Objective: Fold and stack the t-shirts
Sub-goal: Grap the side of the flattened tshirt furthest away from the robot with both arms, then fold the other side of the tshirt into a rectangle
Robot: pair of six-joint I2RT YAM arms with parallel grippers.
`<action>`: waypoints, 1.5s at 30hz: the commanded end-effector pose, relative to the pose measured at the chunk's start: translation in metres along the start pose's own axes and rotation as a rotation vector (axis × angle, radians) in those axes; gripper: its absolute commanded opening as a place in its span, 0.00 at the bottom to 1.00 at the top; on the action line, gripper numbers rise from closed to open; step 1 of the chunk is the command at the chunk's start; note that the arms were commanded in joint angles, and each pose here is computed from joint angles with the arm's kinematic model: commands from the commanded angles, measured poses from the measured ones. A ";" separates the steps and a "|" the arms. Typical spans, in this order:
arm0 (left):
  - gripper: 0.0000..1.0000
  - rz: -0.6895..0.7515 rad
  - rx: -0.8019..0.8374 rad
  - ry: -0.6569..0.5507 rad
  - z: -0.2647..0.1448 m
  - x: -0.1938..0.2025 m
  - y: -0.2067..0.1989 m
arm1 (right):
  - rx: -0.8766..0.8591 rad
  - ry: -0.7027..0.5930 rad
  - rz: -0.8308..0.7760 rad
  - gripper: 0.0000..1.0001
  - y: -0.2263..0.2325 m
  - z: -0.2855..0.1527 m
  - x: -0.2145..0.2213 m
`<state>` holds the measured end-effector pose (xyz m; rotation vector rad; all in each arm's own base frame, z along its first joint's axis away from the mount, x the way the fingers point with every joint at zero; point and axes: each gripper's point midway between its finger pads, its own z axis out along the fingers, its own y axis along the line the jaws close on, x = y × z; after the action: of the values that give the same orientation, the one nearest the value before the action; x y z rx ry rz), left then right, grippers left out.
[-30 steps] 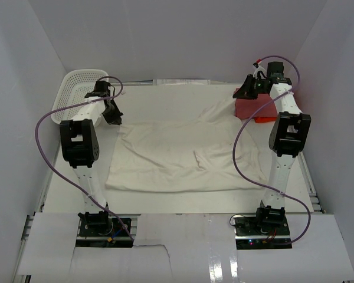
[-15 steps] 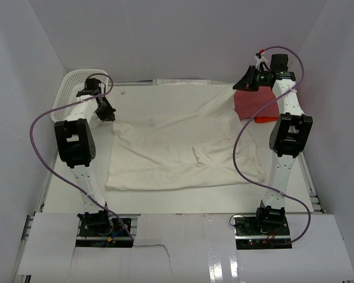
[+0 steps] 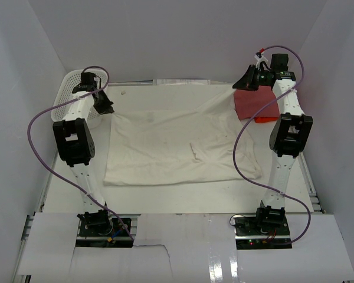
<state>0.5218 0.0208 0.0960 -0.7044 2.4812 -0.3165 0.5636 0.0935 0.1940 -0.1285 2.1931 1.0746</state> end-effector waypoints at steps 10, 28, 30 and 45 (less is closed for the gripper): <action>0.00 -0.002 0.003 -0.005 -0.010 0.002 0.002 | -0.025 -0.037 -0.047 0.08 0.017 -0.018 -0.008; 0.00 0.045 0.108 -0.069 -0.040 0.007 -0.011 | -0.012 -0.008 -0.067 0.08 0.039 -0.041 0.015; 0.00 0.047 0.115 -0.076 -0.042 0.006 -0.013 | -0.010 0.006 -0.057 0.08 0.037 -0.041 0.024; 0.00 0.039 0.105 -0.111 -0.065 0.018 -0.004 | 0.023 0.020 -0.060 0.08 0.046 -0.057 0.052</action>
<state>0.4767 0.0065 0.1089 -0.6368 2.4383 -0.3880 0.4790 0.0960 0.1877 -0.1416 2.2820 1.0654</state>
